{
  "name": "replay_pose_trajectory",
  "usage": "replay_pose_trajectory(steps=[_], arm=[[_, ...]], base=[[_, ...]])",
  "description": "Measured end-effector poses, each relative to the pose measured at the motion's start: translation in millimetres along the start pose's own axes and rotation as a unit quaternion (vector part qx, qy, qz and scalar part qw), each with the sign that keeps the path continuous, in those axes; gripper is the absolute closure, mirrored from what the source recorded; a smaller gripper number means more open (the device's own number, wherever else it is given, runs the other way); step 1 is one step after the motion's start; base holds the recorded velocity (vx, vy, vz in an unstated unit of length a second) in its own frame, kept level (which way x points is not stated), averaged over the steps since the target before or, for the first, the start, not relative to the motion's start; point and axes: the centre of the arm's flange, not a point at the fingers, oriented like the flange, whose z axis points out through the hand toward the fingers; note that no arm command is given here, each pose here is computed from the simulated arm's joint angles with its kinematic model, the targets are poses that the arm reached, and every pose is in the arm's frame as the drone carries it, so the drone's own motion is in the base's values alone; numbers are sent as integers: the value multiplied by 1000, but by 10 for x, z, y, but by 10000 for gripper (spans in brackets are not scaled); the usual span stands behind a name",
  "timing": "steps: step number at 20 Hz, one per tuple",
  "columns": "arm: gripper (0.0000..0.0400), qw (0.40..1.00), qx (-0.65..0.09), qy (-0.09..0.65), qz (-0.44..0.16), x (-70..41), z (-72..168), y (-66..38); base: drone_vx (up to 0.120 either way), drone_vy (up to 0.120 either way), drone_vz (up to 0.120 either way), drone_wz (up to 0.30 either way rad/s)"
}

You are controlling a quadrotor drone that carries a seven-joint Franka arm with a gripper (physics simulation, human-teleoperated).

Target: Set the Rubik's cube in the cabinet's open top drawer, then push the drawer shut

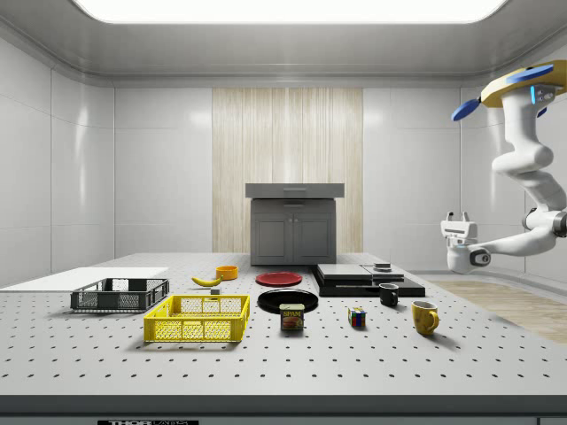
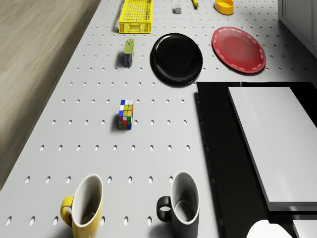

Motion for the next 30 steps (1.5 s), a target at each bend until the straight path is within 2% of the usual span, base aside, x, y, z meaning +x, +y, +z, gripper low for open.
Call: replay_pose_trajectory(steps=[27,30], arm=[[0,1000,-12,27,0,-53,-1,-25],[0,999,-25,41,0,-80,1,-49]], base=[[120,120,0,0],[120,27,0,0]])
